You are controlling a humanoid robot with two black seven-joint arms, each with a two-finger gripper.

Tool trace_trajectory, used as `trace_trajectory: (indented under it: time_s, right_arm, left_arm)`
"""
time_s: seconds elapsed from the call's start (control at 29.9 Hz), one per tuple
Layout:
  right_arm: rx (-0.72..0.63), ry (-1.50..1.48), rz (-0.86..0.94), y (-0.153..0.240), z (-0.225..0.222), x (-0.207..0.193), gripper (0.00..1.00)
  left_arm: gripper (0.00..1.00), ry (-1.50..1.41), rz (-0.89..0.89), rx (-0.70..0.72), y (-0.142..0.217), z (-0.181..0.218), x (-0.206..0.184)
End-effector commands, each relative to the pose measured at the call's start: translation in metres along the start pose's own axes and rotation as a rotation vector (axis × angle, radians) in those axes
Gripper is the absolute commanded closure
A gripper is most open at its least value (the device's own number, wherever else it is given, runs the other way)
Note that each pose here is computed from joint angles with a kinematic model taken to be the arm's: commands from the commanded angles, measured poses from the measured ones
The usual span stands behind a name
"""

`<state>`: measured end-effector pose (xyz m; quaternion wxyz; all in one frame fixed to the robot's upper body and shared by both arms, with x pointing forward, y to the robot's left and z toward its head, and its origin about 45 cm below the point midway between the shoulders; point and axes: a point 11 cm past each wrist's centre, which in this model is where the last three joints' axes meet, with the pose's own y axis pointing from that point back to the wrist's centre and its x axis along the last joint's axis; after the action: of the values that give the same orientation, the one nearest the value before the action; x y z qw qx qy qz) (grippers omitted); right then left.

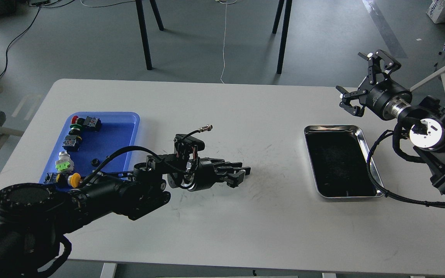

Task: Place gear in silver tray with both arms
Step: 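Lift the black gear and carry it toward the table center, then release the black gear on the table and raise the left gripper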

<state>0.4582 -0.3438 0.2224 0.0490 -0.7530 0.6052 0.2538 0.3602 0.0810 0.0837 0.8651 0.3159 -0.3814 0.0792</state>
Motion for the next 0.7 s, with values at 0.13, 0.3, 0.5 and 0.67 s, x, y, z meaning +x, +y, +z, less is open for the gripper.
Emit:
trace_trajectory:
  time_s: [0.13, 0.3, 0.5, 0.67]
  right_arm:
    - [0.000, 0.000, 0.003, 0.000, 0.000, 0.001, 0.01]
    - [-0.003, 0.002, 0.007, 0.001, 0.000, 0.002, 0.01]
    - [-0.032, 0.015, 0.004, 0.000, 0.003, 0.001, 0.01]
    - [-0.138, 0.106, -0.020, -0.006, 0.004, -0.011, 0.01]
  left_arm:
    - [0.53, 0.015, -0.001, -0.028, -0.003, 0.009, -0.003]
    - [0.51, 0.069, 0.057, -0.032, -0.003, 0.010, 0.014]
    - [0.46, 0.116, 0.182, -0.057, -0.002, 0.019, 0.069]
    - [0.41, 0.155, 0.299, -0.025, 0.024, 0.001, 0.117]
